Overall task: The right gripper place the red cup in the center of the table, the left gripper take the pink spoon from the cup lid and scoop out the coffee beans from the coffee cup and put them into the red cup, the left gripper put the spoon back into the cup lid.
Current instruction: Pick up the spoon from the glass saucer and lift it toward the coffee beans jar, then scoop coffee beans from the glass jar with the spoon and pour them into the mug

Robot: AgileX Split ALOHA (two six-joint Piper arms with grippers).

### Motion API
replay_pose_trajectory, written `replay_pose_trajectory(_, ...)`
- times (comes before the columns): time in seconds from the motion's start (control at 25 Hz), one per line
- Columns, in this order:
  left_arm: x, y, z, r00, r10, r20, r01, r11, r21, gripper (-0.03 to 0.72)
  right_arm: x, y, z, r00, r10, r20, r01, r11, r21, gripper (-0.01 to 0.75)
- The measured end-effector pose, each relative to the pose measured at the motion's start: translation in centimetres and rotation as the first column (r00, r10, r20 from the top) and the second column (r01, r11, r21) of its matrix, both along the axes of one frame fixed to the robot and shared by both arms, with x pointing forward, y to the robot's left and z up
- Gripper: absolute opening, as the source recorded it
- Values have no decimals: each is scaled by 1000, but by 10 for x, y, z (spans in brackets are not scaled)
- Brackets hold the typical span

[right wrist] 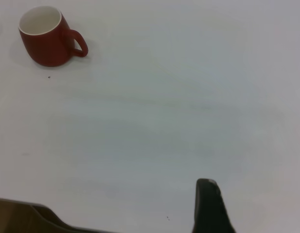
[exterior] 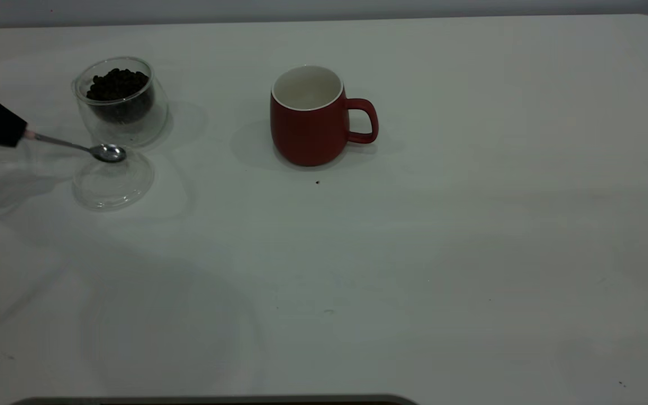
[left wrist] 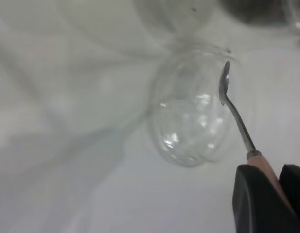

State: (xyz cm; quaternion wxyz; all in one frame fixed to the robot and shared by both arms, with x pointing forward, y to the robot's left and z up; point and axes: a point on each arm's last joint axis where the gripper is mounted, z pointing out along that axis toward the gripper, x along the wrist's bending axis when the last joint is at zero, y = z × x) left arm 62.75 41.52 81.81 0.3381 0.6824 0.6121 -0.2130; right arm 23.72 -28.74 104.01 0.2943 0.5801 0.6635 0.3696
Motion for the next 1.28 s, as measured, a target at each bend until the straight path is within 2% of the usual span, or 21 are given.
replay_pose_trajectory(0.2, -3, -3, 27, 998, -63, 11, 64, 997, -35, 111, 0, 0, 0, 1000, 0, 0, 0, 1000, 0, 506)
replay_pose_trajectory(0.44, 14, 3, 64, 990, -60, 126, 62, 998, -8, 111, 0, 0, 0, 1000, 0, 0, 0, 1000, 0, 506)
replay_pose_trajectory(0.56, 23, 5, 73, 984, -23, 175, 27, 999, -24, 111, 0, 0, 0, 1000, 0, 0, 0, 1000, 0, 506)
replay_pose_trajectory(0.72, 31, 6, 71, 975, 41, 218, -42, 999, 2, 111, 0, 0, 0, 1000, 0, 0, 0, 1000, 0, 506)
replay_pose_trajectory(1.08, 43, -11, 37, 971, -1, 237, -13, 998, 59, 111, 0, 0, 0, 1000, 0, 0, 0, 1000, 0, 506)
replay_pose_trajectory(1.28, 44, -10, 29, 971, 8, 237, -24, 998, 64, 111, 0, 0, 0, 1000, 0, 0, 0, 1000, 0, 506)
